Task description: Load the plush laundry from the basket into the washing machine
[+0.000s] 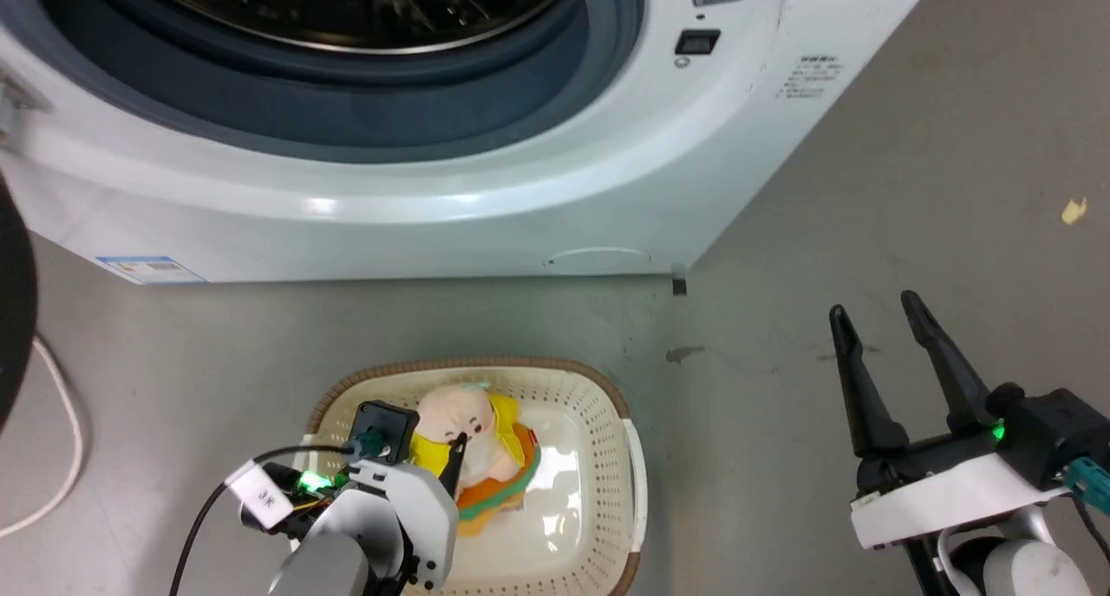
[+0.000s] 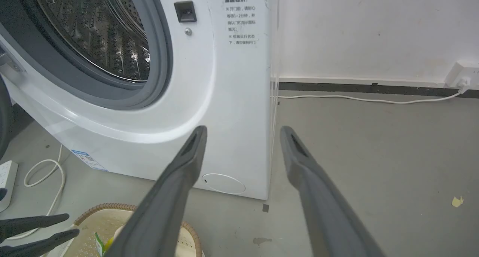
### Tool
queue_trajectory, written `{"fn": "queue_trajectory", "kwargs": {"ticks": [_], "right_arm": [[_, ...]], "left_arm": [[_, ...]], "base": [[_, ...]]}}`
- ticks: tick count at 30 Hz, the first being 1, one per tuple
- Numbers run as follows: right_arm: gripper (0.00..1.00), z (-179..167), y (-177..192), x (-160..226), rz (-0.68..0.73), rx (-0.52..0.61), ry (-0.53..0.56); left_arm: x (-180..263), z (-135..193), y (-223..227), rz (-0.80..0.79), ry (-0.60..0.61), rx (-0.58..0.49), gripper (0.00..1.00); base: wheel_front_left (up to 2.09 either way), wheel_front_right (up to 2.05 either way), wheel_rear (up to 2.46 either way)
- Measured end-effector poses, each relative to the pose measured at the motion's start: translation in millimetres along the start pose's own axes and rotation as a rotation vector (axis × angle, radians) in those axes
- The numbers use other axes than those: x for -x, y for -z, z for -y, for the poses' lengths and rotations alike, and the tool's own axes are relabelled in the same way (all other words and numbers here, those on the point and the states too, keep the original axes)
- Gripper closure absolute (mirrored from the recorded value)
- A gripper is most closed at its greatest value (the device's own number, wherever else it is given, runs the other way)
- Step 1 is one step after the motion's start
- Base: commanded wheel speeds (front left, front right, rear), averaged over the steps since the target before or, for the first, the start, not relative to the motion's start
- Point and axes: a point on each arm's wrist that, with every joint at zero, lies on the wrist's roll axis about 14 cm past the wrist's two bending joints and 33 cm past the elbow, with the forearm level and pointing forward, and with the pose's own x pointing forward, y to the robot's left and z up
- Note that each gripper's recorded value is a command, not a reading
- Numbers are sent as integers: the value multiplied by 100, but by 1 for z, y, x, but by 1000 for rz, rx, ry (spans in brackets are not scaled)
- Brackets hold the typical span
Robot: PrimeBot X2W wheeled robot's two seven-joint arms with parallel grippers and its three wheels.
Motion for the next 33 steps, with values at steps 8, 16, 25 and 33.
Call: {"fn": "queue_trajectory", "kwargs": {"ticks": [8, 16, 25, 33], "right_arm": [[0, 8, 11, -8, -17, -12, 24], [0, 15, 25, -16, -39, -14, 41], [0, 20, 43, -26, -68, -21, 57], [0, 25, 54, -32, -78, -32, 68]], "left_arm": [[-24, -1, 26, -147, 61, -1, 0], [-48, -12, 56, -261, 83, -7, 0], [-73, -10, 90, -385, 128, -36, 0], [-91, -30, 116, -478, 42, 7, 0]], "base": [[0, 0, 0], [0, 0, 0], [0, 0, 0], [0, 0, 0]]}}
